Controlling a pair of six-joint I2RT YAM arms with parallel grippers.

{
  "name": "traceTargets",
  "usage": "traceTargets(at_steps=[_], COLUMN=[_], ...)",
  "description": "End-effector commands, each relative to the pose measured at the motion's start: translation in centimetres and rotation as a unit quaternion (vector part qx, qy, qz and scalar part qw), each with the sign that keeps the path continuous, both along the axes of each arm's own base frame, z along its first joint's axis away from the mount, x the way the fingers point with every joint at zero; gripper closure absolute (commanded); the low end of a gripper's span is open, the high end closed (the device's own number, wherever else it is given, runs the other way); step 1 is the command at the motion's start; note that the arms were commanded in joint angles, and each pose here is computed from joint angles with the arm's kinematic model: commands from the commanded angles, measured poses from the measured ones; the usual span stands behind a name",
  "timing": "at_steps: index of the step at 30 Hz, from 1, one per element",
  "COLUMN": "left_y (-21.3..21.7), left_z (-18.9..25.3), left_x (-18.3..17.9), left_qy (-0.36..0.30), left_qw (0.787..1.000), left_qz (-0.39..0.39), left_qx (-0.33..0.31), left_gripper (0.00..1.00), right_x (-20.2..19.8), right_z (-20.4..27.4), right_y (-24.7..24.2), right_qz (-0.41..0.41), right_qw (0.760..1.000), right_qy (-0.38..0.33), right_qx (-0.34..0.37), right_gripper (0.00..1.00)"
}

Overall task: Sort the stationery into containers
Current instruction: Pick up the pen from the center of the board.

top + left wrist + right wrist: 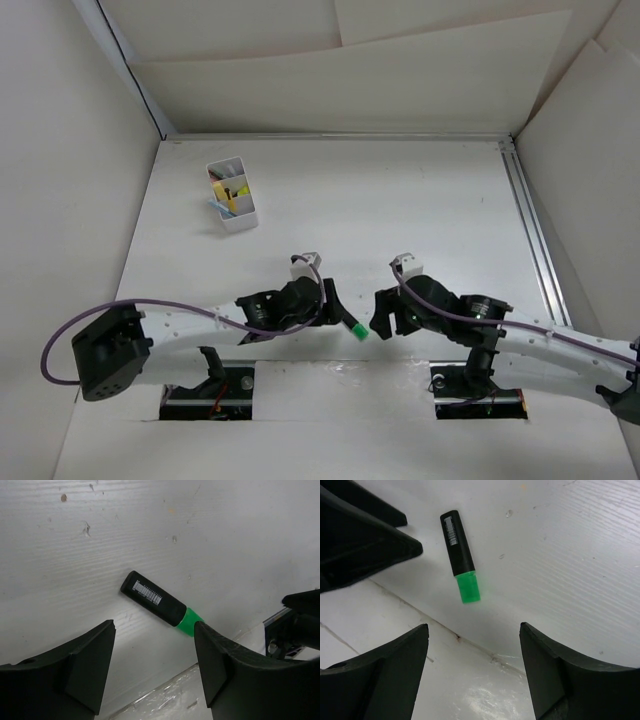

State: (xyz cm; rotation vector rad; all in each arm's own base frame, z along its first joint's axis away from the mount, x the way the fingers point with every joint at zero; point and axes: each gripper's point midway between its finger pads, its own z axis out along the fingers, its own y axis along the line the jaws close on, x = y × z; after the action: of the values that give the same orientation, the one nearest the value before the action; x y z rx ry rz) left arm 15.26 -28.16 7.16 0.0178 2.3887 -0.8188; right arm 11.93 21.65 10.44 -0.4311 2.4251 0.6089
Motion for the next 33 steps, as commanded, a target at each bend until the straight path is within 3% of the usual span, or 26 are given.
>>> traceTargets(at_steps=[1,6,17,29,33], left_y=[-1.8,-1.8,-2.5,-2.8,-3.2], left_z=[0.2,-1.9,-3.7,-6.4,-5.5], left_x=[-0.1,0.7,0.9,-0.4,-0.4], left_qy=[0.009,0.018,0.026,0.07,0.053], left_qw=[1.0,0.999,0.994,0.976,0.974], left_qz=[0.002,0.026,0.052,0.133,0.148], left_qx=[-0.008,0.045,0.095,0.16,0.165], left_gripper=[0.39,0.39,0.39,0.74,0.74], right_x=[0.8,1.0,0.8,2.5,2.6], right_z=[1.4,2.0,2.5,7.5,7.9], right_y=[-0.7,-0.7,-0.8,-1.8,-1.7], right_qz=[-0.045,-0.049,-0.046,-0.082,-0.079], right_qw=[0.999,0.998,0.998,0.987,0.985], right_qy=[-0.018,-0.024,-0.03,-0.102,-0.109], right_qx=[0.017,0.019,0.04,0.096,0.104], right_gripper=[0.22,0.22,0.22,0.22,0.22])
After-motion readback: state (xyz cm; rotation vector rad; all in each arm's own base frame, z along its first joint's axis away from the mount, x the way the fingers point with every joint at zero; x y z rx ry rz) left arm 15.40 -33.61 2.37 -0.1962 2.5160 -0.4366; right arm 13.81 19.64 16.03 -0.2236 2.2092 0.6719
